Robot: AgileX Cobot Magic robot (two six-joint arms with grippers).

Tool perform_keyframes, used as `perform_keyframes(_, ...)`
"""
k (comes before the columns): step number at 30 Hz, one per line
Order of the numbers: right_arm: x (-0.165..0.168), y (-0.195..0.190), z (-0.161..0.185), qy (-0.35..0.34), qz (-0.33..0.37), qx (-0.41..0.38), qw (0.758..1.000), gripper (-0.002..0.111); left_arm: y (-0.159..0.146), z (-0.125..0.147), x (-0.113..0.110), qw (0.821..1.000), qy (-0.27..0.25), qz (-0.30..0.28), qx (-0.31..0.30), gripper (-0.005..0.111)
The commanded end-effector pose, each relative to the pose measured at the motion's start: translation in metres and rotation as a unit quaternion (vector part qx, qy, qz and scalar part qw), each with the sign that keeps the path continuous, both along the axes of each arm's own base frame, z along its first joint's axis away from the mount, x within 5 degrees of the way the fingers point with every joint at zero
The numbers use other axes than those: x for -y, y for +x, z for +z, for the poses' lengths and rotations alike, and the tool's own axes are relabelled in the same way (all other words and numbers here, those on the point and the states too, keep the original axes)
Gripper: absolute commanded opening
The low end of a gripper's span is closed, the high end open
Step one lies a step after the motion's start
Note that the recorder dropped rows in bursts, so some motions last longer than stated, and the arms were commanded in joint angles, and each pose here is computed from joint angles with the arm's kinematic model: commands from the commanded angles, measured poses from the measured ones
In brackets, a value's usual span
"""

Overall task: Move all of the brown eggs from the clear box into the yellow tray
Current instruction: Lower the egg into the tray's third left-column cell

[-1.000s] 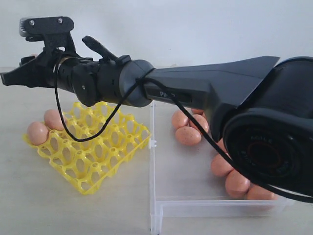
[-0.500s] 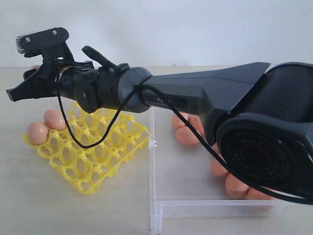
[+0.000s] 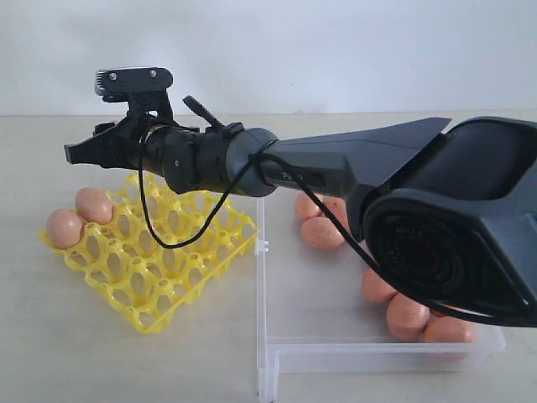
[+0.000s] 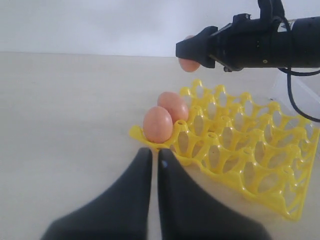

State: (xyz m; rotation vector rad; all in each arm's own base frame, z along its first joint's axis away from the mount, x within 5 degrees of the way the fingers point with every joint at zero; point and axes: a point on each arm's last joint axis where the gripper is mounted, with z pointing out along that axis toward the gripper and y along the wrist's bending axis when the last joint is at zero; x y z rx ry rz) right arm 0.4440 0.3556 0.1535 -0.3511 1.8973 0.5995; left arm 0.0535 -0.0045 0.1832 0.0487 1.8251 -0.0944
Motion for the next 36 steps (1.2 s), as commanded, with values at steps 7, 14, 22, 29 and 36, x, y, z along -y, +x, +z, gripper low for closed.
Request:
perform_keyframes(7, 0.005, -0.005, -0.015, -0.077, 0.052, -0.068, 0.993, 0.000, 0.000, 0.000, 0.000, 1.000, -0.002, -0.003, 0.001, 0.004)
perform_keyframes(14, 0.005, -0.005, -0.015, -0.075, 0.051, -0.069, 0.993, 0.000, 0.000, 0.000, 0.000, 1.000, -0.002, -0.003, 0.001, 0.004)
perform_keyframes(22, 0.005, -0.004, -0.031, -0.076, 0.045, -0.077, 0.993, 0.000, 0.000, 0.000, 0.000, 1.000, -0.002, -0.003, 0.001, 0.004)
perform_keyframes(29, 0.006, 0.000, -0.027, -0.059, 0.028, -0.050, 0.997, 0.000, 0.000, 0.000, 0.000, 1.000, -0.002, -0.003, 0.001, 0.004)
perform_keyframes(36, 0.005, -0.002, -0.031, -0.069, 0.039, -0.068, 0.994, 0.013, 0.000, 0.000, 0.000, 1.000, -0.002, -0.003, 0.001, 0.004)
